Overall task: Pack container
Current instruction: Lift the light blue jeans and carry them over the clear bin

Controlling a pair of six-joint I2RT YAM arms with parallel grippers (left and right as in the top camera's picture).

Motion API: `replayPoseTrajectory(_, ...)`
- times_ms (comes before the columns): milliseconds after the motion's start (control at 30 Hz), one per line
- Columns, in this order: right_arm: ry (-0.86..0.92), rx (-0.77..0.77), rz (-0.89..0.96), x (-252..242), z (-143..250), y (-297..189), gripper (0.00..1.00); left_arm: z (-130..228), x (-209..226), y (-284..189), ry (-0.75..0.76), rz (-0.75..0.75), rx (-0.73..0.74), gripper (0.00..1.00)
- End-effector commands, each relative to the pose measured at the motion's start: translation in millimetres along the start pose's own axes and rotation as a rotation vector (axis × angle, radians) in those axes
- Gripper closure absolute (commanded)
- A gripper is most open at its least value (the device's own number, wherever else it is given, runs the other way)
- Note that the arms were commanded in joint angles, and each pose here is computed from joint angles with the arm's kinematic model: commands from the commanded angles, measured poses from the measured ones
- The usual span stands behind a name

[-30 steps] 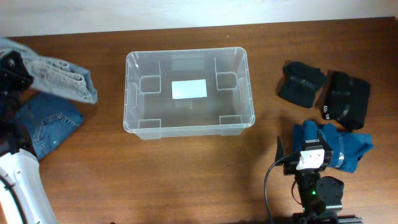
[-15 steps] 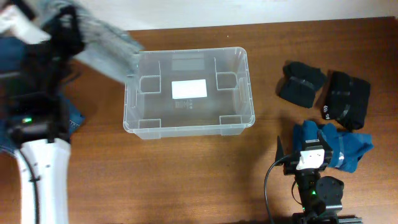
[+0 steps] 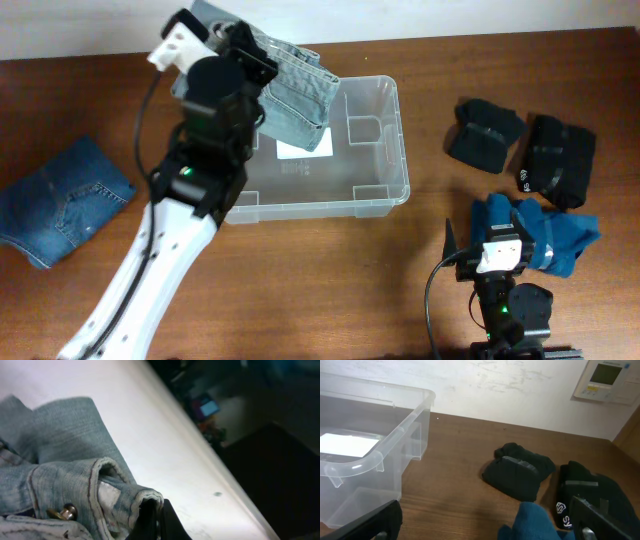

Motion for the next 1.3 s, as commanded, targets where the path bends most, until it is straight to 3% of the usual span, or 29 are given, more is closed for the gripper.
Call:
replayPoseTrajectory(0, 0.007, 0.004, 0.016, -2.5, 2.6, 0.3, 0.02, 3.8, 5.1, 19.4, -0.183, -0.047, -0.052, 0.99)
replayPoseTrajectory(233, 0.007, 0.004, 0.016, -2.5, 2.7, 0.3, 0.01, 47.1, 27.5, 58.2, -0.252, -0.091, -0.011, 0.99)
replayPoseTrajectory(833, 0.007, 0.004, 0.016, -2.5, 2.6, 0.3, 0.02, 84.5, 5.5, 54.1, -0.294, -0.039, 0.055, 0.99)
replayPoseTrajectory(1267, 0.007, 0.004, 0.016, -2.5, 2.6, 0.3, 0.02, 87.2, 31.5, 51.8, -0.229, -0.193, -0.015, 0.99)
Point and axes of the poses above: each gripper's point midway between its finger pads, its own y axis out along the fingers, its own x axis along the line the jaws close on, z = x × y, the point moved 5 cm from there along -y, back along the fingers, and after that the axes turned 5 degrees about y, right-handed, at the moved point
